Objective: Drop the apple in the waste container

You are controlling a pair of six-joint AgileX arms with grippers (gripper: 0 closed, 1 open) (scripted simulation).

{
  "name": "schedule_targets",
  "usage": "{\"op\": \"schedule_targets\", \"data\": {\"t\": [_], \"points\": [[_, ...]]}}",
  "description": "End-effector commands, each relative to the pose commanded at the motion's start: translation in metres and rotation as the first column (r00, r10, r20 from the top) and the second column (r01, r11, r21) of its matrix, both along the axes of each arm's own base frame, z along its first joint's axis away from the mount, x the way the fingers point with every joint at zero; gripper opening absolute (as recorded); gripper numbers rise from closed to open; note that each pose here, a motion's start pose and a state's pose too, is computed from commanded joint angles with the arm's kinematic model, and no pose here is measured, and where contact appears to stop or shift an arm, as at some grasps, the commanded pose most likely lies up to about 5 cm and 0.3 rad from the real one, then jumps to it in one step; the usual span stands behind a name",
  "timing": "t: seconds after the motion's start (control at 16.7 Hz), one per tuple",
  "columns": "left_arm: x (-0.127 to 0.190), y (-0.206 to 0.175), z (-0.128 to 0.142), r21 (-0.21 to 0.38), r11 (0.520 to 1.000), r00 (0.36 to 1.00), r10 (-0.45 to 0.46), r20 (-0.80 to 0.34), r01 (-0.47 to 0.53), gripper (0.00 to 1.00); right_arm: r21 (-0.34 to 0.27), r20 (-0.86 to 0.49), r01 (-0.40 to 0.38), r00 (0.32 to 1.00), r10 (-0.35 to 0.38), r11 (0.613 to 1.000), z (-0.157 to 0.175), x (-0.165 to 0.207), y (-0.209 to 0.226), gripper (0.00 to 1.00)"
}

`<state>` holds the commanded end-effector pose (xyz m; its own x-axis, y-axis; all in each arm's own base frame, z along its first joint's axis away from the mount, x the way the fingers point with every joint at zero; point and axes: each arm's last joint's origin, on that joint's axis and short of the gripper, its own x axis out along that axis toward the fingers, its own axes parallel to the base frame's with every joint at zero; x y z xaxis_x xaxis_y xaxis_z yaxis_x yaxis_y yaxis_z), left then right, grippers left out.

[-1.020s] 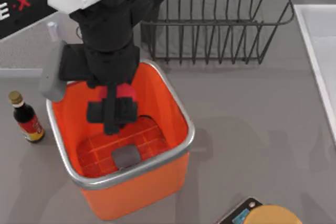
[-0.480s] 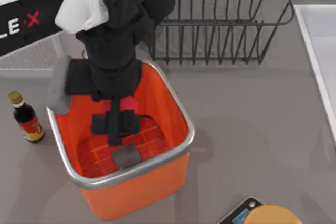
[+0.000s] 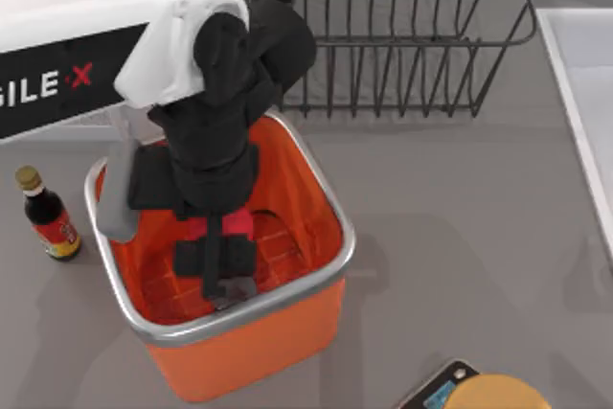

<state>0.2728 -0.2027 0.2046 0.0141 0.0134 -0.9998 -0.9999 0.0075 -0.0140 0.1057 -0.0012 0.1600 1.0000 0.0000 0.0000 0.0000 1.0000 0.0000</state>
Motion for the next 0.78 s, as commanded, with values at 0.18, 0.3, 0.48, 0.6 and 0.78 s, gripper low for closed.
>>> {"op": "schedule_targets", "data": {"t": [0.18, 0.3, 0.48, 0.6, 0.78], "points": [[0.0000, 0.0000, 0.0000, 0.000, 1.000, 1.000, 0.000, 0.000, 0.000, 0.15, 0.000, 0.000, 0.000, 1.000, 0.000, 1.000, 0.0000, 0.0000, 0.0000, 1.00], [0.0000, 0.0000, 0.0000, 0.000, 1.000, 1.000, 0.000, 0.000, 0.000, 0.30, 0.000, 0.000, 0.000, 1.000, 0.000, 1.000, 0.0000, 0.0000, 0.0000, 1.00], [0.0000, 0.0000, 0.0000, 0.000, 1.000, 1.000, 0.000, 0.000, 0.000, 0.53, 0.000, 0.000, 0.000, 1.000, 0.000, 1.000, 0.0000, 0.0000, 0.0000, 1.00], [0.0000, 0.0000, 0.0000, 0.000, 1.000, 1.000, 0.000, 0.000, 0.000, 0.68, 0.000, 0.000, 0.000, 1.000, 0.000, 1.000, 0.0000, 0.0000, 0.0000, 1.00], [0.0000, 0.0000, 0.0000, 0.000, 1.000, 1.000, 0.000, 0.000, 0.000, 0.90, 0.000, 0.000, 0.000, 1.000, 0.000, 1.000, 0.0000, 0.0000, 0.0000, 1.00]]}}
